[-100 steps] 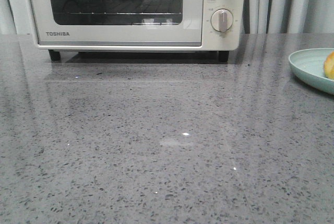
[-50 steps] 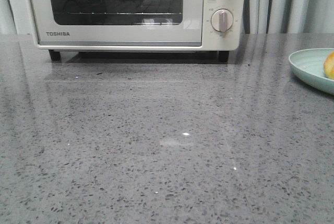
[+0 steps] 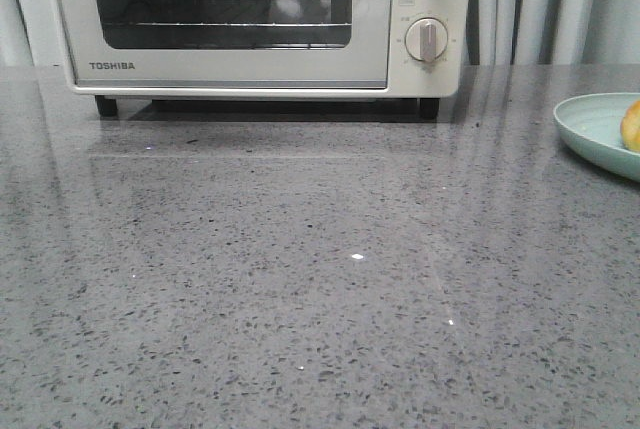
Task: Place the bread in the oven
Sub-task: 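Pull the oven door handle down with the left gripper to open it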
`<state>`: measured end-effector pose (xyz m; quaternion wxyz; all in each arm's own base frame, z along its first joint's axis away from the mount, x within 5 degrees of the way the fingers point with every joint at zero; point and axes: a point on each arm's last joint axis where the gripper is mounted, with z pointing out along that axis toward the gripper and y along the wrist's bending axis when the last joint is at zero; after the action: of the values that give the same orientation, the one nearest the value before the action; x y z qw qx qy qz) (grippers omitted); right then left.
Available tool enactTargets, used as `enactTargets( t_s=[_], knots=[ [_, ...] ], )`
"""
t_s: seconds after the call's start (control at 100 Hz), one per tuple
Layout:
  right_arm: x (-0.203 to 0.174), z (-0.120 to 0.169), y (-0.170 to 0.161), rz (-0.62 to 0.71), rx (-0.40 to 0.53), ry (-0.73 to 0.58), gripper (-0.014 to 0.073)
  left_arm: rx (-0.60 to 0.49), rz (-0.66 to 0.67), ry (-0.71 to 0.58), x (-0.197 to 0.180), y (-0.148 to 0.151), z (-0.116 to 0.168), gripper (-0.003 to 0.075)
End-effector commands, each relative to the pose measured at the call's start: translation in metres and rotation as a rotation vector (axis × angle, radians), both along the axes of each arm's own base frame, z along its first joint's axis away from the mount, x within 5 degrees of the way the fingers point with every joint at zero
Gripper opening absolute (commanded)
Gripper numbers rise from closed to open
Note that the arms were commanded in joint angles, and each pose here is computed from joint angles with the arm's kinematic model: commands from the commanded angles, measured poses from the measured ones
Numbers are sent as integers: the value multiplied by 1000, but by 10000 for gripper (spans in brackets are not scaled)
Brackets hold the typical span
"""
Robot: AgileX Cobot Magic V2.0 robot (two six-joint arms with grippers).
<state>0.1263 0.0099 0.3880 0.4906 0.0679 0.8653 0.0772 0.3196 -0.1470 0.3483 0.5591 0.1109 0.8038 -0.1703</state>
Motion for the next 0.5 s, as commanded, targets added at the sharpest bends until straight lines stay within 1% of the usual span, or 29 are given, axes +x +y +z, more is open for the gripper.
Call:
enactTargets(
  t_s=[0.0,0.09,0.17,0.22,0.24,0.31,0.38,0.49],
  knots=[
    [0,13,-1,4,-14,-65,-57,-4,-29,61,-18,-5,0,-21],
    [-1,11,-1,4,-15,-44,-57,-12,-59,47,-38,-6,-4,-21],
    [-4,11,-1,4,-16,-36,-57,-31,-70,55,-61,1,-7,-21],
    [-6,11,-1,4,-16,-29,-57,-67,-73,64,-80,9,-2,-21],
    [-7,11,-1,4,-16,-28,-57,-70,-76,78,-86,11,-2,-21],
    [-11,10,-1,3,-17,-13,-57,-79,-104,64,-117,22,9,-22],
    [-14,8,-2,3,-20,18,-57,-116,-129,-2,-149,37,28,-22],
    [-16,5,-2,3,-22,51,-57,-208,-145,-177,-199,67,63,-22]
  ],
)
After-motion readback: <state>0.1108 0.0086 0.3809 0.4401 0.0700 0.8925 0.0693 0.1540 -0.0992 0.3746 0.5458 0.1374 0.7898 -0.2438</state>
